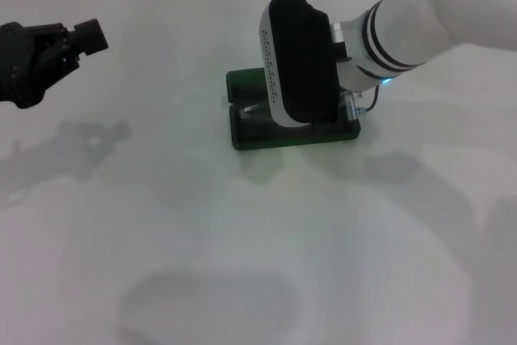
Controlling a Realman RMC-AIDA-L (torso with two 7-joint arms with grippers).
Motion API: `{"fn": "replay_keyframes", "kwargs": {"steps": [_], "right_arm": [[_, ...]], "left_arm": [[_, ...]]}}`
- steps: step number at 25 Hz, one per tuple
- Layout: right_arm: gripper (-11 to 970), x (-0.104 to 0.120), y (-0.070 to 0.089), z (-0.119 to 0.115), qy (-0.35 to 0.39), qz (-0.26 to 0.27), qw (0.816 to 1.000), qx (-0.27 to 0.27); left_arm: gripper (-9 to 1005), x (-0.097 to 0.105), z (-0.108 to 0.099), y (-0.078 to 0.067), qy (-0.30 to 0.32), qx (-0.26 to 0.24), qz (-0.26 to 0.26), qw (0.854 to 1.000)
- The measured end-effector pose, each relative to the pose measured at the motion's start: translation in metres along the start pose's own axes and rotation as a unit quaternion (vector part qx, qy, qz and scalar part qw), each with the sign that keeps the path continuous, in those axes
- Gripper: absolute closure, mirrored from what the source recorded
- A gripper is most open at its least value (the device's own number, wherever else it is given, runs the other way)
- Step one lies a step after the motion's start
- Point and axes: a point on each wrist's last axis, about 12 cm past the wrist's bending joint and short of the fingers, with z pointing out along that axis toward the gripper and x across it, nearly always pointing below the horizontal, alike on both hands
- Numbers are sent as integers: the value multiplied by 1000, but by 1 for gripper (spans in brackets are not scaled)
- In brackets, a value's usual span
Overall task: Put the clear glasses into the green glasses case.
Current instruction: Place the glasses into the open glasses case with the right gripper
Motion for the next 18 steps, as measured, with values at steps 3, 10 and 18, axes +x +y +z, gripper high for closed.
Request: {"fn": "replay_keyframes", "kwargs": {"steps": [3, 10, 18], "right_arm": [[889, 1, 1, 1, 3, 1, 1000, -1], [889, 1, 0, 1, 5, 1, 1000, -1], [880, 3, -1, 2, 9, 2, 1000, -4]], "left_arm": [[948, 0, 0, 0, 0, 0, -2, 1000], [948, 0, 0, 0, 0, 0, -2, 1000], [948, 0, 1, 0, -1, 1, -2, 1000]]}}
